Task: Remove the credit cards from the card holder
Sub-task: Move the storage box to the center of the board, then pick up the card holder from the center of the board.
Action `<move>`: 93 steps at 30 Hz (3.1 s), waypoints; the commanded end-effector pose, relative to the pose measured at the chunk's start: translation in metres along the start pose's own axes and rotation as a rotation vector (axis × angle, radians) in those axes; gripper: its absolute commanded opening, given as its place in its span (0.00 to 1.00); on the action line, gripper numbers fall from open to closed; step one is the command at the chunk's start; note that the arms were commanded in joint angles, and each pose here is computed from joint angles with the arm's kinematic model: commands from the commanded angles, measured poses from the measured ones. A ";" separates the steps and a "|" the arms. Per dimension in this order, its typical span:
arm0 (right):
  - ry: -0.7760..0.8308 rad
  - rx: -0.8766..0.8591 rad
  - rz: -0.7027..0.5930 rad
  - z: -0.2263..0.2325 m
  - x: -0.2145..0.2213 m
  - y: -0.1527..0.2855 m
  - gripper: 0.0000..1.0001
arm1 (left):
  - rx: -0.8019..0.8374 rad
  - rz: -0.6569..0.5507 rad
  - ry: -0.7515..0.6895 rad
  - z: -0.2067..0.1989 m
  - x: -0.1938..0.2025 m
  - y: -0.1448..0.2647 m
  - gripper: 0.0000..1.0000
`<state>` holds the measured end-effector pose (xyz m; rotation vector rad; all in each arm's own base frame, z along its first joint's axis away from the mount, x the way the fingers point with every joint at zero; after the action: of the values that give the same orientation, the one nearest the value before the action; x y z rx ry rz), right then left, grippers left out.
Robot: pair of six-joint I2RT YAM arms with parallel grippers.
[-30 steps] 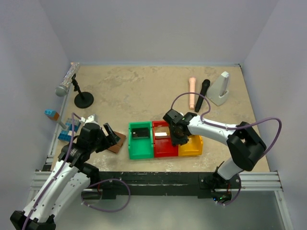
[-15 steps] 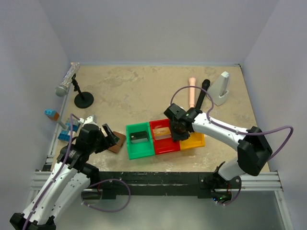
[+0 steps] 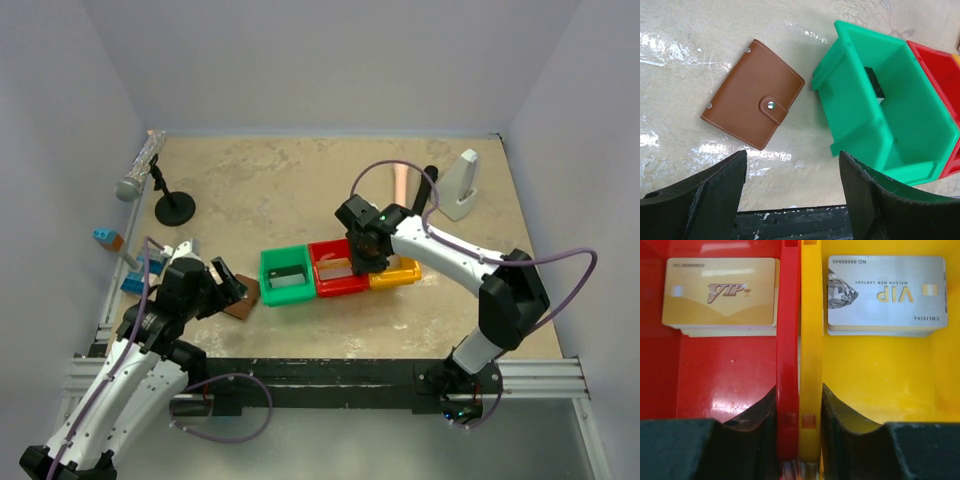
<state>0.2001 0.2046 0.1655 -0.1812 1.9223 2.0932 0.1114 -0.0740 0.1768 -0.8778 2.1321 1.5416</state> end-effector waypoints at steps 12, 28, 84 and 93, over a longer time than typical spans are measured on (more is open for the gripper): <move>-0.115 -0.238 -0.254 0.065 -0.129 0.037 0.00 | -0.014 -0.103 0.003 -0.011 -0.032 0.023 0.78; -0.184 -0.179 -0.282 0.089 -0.202 -0.004 0.00 | -0.046 -0.067 0.004 -0.009 -0.029 0.008 0.78; -0.211 -0.172 0.054 0.051 -0.171 -0.054 0.61 | -0.023 0.018 0.022 -0.016 -0.021 -0.021 0.83; -0.162 -0.203 -0.236 0.022 -0.157 0.023 0.69 | -0.123 0.023 -0.028 -0.011 -0.031 -0.035 0.92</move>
<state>0.3568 0.2142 0.1655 0.0057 1.7036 2.1401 0.1457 -0.0844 0.1672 -0.8553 2.1272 1.6869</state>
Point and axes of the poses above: each gripper's point midway between its finger pads, its own y axis back along the fingers, its own z axis along the line the jaws close on, x = y × z, the point moved 8 cm from there along y, back along the fingers, and after that the axes turned 15 degrees about -y, right-handed, at the moved point
